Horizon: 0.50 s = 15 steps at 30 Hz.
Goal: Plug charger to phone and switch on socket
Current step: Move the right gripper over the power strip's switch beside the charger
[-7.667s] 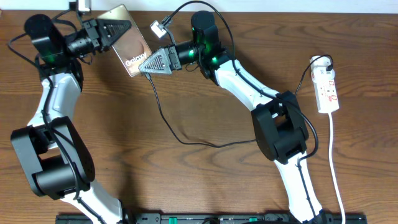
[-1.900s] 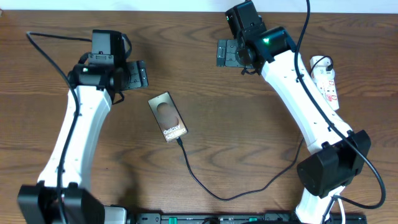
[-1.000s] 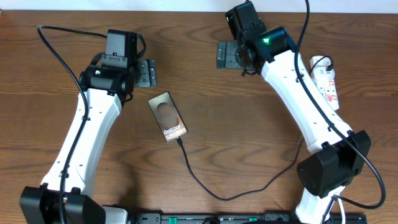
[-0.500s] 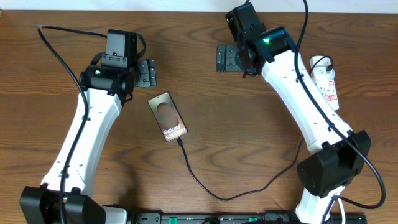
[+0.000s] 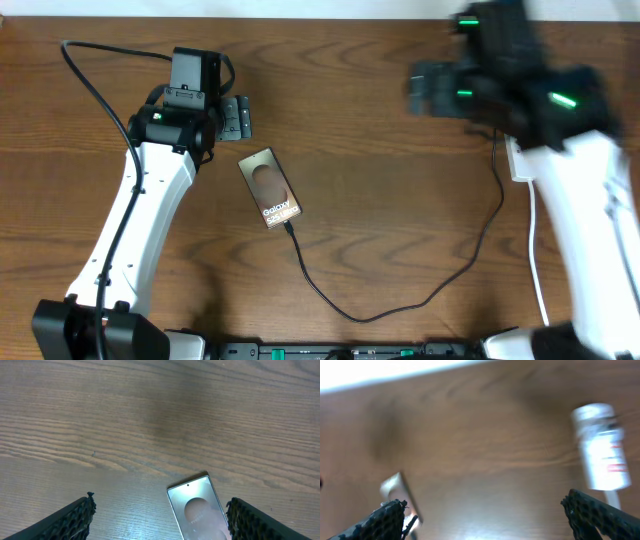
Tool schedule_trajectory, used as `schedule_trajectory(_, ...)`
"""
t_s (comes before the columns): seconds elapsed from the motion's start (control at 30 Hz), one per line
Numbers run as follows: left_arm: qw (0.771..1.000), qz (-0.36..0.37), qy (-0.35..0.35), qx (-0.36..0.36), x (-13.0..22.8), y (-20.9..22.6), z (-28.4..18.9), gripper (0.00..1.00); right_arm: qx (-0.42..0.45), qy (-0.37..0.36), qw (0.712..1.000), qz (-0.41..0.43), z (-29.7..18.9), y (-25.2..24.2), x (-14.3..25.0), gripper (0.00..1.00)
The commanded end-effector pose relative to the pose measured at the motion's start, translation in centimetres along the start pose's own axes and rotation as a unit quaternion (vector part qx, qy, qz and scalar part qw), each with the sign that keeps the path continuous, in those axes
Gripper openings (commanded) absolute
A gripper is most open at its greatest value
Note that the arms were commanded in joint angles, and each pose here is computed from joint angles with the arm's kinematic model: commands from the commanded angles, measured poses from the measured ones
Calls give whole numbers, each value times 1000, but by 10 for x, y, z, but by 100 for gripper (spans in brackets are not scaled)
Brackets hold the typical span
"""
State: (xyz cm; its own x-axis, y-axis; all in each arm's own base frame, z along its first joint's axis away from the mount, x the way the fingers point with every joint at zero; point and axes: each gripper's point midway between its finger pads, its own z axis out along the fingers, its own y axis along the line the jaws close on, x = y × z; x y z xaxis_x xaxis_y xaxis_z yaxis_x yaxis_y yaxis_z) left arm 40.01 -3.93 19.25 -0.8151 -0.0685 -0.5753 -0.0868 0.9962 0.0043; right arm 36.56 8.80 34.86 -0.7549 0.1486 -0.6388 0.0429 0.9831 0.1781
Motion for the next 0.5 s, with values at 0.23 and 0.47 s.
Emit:
schedule_trajectory(0.23, 1000, 2, -6, -9, -4, 4, -3, 86, 208, 15, 973, 103, 1, -154, -2, 99)
schedule_trajectory(0.47, 1000, 2, -6, -9, -4, 4, -3, 86, 248, 104, 949, 164, 49, -218, 29, 99)
